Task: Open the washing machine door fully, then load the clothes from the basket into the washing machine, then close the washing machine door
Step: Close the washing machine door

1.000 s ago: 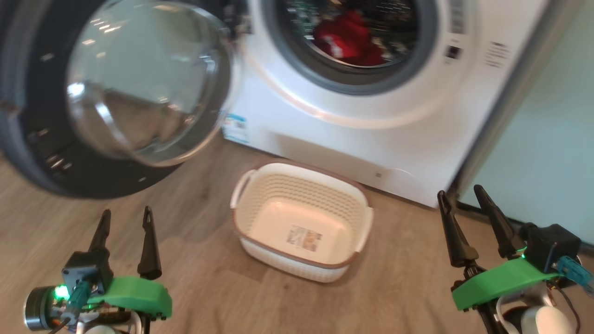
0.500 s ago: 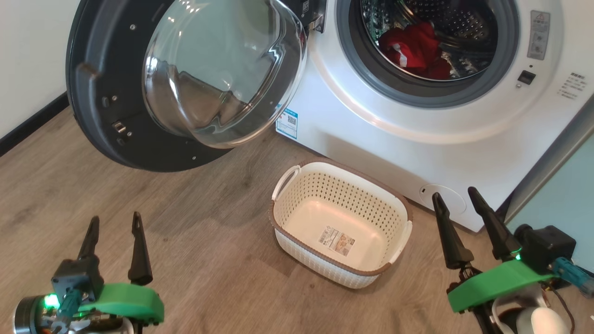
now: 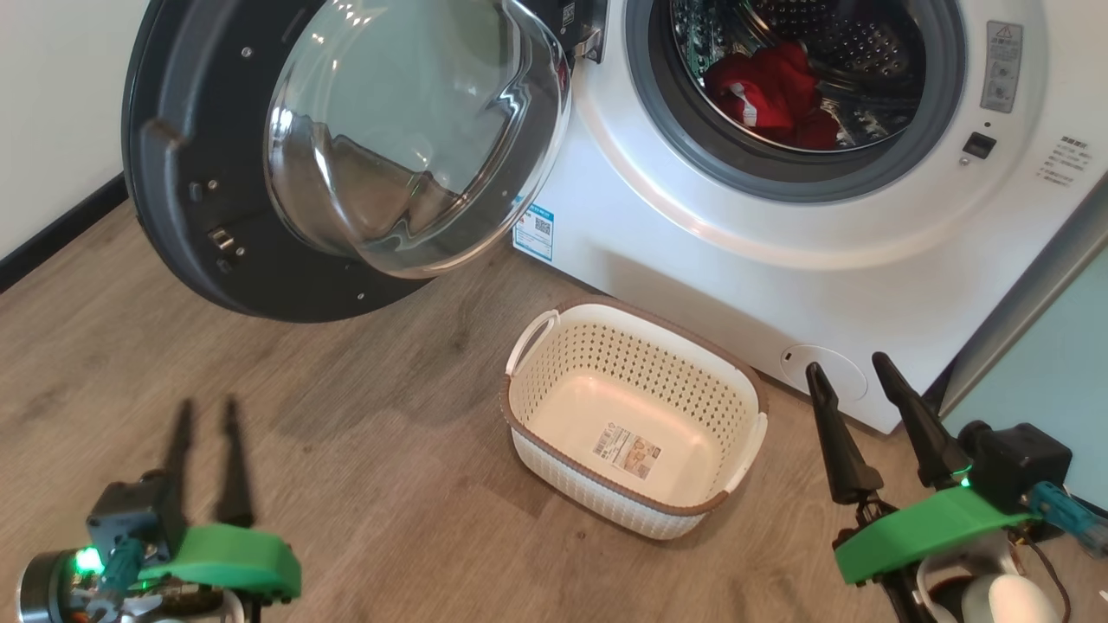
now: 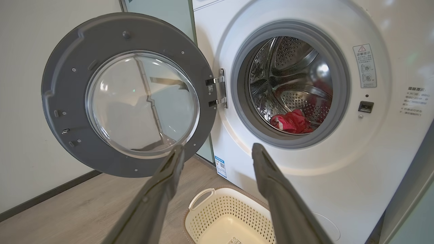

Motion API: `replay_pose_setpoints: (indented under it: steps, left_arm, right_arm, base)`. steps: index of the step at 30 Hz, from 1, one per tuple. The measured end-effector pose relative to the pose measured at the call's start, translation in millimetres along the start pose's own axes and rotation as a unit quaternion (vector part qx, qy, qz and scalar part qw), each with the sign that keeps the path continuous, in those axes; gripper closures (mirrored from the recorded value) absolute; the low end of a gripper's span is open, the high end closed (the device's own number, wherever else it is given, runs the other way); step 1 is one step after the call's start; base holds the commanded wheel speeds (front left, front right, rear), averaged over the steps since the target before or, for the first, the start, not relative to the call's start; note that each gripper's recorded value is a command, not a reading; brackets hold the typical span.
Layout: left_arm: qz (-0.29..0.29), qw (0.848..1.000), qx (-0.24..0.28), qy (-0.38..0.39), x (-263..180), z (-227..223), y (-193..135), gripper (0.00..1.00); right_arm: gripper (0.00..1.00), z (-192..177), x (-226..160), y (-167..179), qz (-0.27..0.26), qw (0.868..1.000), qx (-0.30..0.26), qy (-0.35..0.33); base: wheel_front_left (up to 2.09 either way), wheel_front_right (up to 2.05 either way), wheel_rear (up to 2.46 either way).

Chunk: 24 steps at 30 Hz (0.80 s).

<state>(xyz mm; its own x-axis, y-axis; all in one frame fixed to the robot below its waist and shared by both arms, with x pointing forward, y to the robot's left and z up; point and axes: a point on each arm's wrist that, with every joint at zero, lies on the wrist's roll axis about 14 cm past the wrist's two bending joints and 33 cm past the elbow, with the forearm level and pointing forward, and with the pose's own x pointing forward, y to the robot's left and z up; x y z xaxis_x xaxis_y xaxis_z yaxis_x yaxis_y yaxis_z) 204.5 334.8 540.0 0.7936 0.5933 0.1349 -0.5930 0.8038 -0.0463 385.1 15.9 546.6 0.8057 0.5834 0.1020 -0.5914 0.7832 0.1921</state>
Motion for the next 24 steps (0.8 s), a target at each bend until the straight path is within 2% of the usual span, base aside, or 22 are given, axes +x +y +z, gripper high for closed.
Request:
replay_pose_setpoints:
  steps: [8,14,18,24]
  left_arm:
    - [0.012,1.0,-0.015,-0.018,4,15,10,1.0]
    - [0.022,0.995,-0.05,-0.086,16,63,29,1.0]
    - [0.012,0.982,-0.083,-0.171,32,123,40,1.0]
    - [-0.019,0.949,-0.155,-0.273,63,207,56,1.0]
  right_arm:
    - [0.0,-1,1,0,0.0,1.0,0.001,0.0]
    - [0.0,-2,2,-1,0.001,1.0,0.003,0.002]
    - [0.0,-1,4,-2,0.0,1.0,0.004,-0.001]
    - [0.0,-1,7,-6,-0.002,1.0,0.006,-0.002]
  base:
    - [0.0,0.0,0.0]
    - [0.0,0.0,0.0]
    - [0.0,0.0,0.0]
    - [0.0,0.0,0.0]
